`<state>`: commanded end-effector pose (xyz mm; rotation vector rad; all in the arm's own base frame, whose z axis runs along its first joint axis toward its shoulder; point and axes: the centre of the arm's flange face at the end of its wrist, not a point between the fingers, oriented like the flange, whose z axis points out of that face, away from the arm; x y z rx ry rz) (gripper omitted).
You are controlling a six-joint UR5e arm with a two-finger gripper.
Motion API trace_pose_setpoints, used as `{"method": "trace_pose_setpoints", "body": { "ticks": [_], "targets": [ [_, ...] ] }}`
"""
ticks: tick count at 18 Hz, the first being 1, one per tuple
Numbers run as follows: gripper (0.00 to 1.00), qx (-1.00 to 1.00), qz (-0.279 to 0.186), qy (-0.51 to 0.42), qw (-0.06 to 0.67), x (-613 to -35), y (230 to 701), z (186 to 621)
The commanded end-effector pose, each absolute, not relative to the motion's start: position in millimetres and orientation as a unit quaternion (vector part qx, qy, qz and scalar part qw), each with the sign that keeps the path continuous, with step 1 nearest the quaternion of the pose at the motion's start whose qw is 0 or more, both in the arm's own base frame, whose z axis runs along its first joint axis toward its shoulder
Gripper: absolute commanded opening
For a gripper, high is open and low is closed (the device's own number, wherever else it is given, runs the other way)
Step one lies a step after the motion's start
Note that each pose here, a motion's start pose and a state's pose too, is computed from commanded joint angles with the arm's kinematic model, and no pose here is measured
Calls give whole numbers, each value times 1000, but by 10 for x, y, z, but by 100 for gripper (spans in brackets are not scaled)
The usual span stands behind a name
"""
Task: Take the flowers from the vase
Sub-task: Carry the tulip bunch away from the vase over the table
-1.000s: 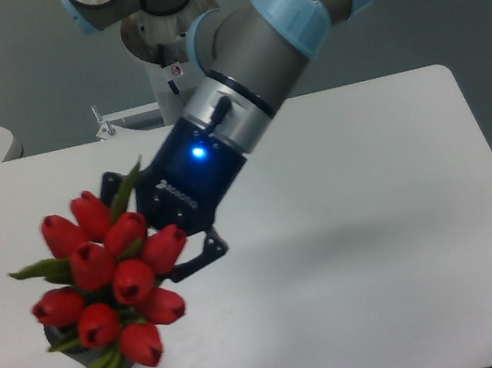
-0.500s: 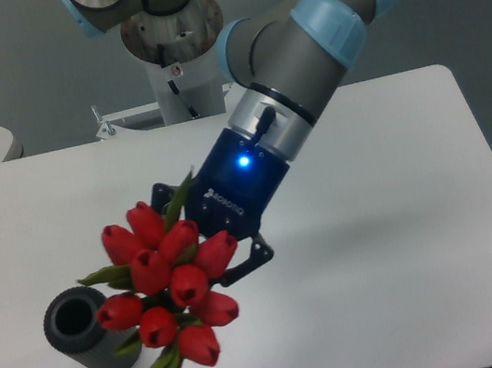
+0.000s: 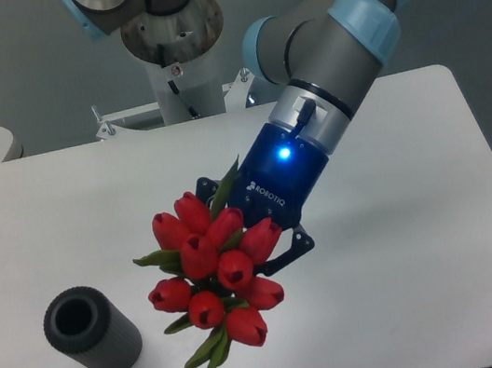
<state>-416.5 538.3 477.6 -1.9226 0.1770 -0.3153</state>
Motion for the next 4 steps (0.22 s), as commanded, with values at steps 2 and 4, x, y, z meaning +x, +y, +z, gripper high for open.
{"method": "trace_pose_setpoints", "body": {
  "ticks": [2,4],
  "targets": [
    [36,-815,-132,72,559,-4202,5348,4785],
    [36,-815,-132,72,560,-4210,5342,4785]
  ]
}}
